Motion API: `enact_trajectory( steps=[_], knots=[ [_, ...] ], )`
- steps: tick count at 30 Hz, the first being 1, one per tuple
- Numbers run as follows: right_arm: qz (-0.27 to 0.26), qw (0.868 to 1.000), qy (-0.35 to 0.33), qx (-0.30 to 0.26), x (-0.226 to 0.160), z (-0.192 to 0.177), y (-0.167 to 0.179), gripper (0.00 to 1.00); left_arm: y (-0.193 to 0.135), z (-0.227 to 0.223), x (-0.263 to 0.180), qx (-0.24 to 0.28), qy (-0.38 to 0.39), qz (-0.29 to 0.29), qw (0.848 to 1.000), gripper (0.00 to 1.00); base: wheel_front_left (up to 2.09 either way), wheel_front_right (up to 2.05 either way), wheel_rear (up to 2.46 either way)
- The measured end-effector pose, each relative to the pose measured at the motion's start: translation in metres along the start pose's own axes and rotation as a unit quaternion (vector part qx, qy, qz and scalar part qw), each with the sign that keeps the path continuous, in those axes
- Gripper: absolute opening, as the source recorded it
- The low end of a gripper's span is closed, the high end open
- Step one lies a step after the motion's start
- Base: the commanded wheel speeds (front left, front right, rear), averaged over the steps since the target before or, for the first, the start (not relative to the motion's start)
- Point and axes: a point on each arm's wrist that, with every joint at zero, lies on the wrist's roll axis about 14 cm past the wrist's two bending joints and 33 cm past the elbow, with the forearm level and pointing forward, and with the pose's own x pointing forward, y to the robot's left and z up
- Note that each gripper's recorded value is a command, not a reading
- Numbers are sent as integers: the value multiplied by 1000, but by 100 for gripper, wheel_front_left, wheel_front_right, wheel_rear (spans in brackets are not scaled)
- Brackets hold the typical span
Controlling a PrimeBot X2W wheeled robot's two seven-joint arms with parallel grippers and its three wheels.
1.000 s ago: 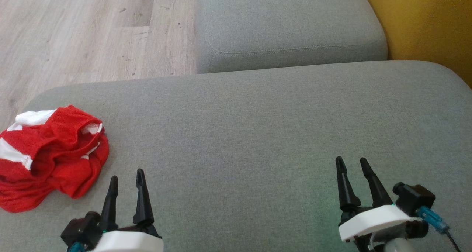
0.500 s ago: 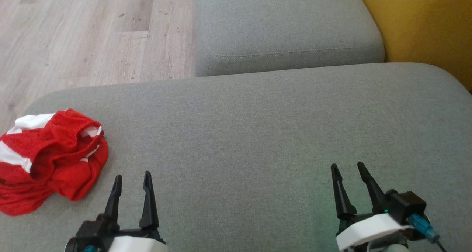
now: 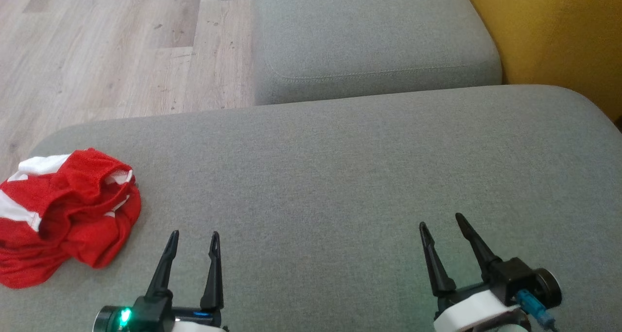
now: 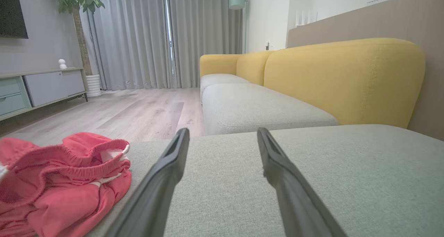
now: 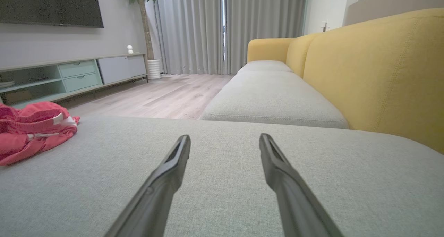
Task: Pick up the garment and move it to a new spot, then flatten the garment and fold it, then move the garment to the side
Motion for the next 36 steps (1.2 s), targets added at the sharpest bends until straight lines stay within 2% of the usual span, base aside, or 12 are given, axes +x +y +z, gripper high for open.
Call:
enact_trajectory(
  steps=[25,36],
  knots=[
    [13,1000,4,-6,-1,-3,8,100,2,-2,-6,5,2,3,1000,100,0,0,0],
    [74,997,22,-12,4,-13,44,100,33,-14,-38,-3,18,67,998,100,0,0,0]
  ],
)
